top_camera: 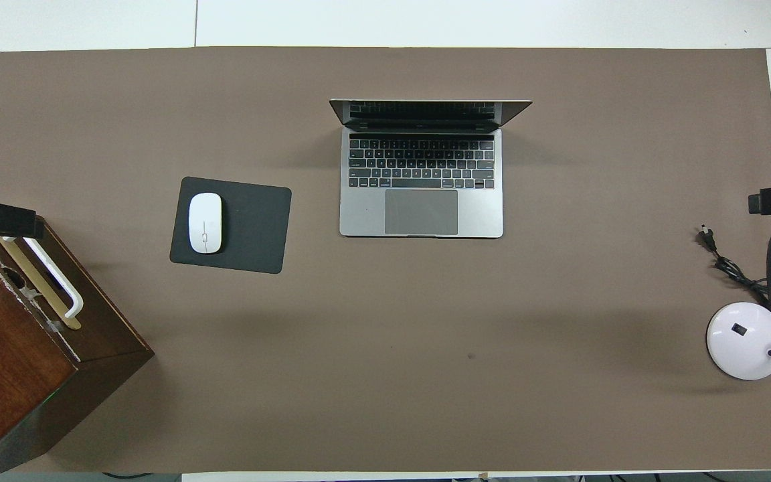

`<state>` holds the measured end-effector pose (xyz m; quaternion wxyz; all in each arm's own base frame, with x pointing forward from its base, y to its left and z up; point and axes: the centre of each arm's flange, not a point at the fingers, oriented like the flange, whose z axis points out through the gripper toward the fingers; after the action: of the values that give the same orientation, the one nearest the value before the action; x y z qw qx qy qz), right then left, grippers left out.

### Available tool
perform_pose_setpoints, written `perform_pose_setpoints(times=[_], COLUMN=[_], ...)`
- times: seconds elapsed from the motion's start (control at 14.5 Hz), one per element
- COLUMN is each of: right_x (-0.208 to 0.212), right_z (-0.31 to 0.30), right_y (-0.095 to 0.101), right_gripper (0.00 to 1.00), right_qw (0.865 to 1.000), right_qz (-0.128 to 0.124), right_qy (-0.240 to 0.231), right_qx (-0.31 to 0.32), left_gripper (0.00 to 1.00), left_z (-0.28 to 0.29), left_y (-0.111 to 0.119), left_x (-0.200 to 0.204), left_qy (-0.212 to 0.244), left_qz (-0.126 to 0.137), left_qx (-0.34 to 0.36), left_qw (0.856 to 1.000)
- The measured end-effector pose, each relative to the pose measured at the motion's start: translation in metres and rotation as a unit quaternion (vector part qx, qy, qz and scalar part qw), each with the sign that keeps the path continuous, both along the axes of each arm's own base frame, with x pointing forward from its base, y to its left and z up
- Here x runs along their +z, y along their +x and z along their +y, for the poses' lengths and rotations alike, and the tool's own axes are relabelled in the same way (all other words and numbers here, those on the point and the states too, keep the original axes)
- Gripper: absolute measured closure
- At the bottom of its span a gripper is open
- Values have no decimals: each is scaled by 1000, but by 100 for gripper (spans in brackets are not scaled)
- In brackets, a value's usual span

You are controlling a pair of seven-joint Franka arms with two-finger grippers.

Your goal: Close laptop with both arms

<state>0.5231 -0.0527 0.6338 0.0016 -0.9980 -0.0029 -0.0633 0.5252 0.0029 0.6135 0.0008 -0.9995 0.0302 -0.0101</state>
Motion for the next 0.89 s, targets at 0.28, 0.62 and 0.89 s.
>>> perform_pose_setpoints(times=[0.28, 0.62, 0.89], right_x=[0, 0, 2], right_z=[0, 0, 0], right_y=[0, 0, 3], right_gripper=[0, 0, 0], right_qw=[1000, 1000, 1000], right_qz=[0, 0, -14], right_qy=[0, 0, -2], right_qx=[0, 0, 5], left_gripper=[0, 0, 0], left_z=[-1, -3, -11], left_y=[1, 1, 1], left_x=[1, 1, 0], left_qy=[0, 0, 1], left_qz=[-4, -4, -3], left_qx=[-1, -2, 0], left_qw=[1000, 1000, 1000])
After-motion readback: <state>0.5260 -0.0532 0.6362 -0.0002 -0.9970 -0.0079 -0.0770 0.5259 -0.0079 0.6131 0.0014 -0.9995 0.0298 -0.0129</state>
